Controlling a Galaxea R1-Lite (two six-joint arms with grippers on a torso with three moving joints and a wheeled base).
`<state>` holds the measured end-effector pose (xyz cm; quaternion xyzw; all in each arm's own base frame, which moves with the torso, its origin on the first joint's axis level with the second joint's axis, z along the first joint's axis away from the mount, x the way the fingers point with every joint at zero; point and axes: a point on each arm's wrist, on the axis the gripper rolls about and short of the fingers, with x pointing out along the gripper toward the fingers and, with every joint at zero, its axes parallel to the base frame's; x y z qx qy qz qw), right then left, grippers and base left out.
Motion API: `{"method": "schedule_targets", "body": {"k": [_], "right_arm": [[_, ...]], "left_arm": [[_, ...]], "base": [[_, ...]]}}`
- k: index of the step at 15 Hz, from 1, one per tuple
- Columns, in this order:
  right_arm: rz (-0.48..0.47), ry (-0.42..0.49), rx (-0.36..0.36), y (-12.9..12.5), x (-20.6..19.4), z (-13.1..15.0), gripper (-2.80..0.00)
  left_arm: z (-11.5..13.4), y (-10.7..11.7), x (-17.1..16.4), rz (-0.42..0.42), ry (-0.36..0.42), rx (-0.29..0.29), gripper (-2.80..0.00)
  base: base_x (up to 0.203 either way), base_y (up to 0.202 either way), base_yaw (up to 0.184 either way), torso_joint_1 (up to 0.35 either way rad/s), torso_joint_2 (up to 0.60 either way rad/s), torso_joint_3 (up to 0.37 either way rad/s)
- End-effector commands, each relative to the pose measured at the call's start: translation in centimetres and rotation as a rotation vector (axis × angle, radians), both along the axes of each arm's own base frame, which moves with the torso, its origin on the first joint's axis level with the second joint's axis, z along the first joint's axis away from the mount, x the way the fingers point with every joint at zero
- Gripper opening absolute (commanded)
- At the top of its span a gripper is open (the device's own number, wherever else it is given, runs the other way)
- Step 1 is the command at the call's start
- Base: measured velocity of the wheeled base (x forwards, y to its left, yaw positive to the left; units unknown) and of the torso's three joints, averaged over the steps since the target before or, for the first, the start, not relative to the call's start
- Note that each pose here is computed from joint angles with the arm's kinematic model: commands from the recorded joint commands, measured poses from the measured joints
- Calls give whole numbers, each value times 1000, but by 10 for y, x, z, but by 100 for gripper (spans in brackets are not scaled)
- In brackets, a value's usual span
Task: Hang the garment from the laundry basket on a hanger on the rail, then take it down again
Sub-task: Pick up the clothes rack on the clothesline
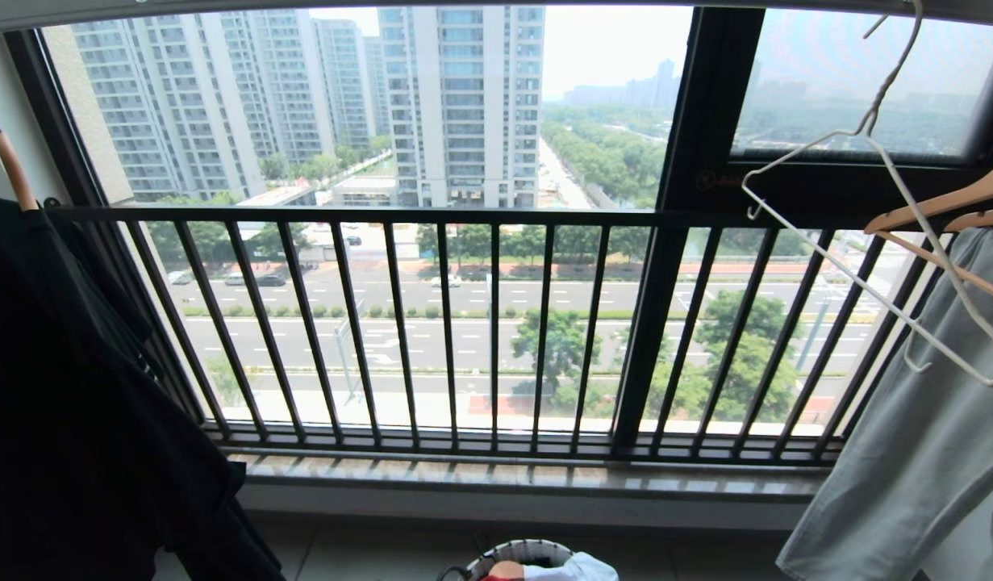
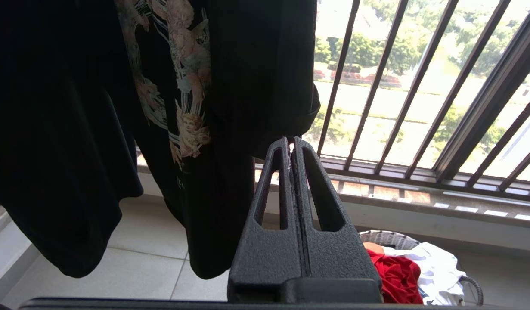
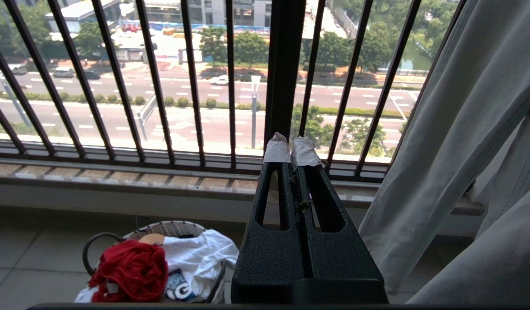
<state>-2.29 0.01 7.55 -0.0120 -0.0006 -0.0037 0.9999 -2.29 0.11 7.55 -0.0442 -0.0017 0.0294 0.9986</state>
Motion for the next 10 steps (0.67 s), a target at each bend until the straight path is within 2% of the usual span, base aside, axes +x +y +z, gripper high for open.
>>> {"method": "schedule_targets", "body": {"k": [1,10], "right_arm": [[0,1,1,0,0,0,-280],[0,1,19,0,0,0,-280]], "left_arm": [[0,0,0,1,1,-2,-280],[0,0,0,1,1,-2,-280]], "base": [[0,0,0,0,0,0],[0,0,0,0,0,0]]}}
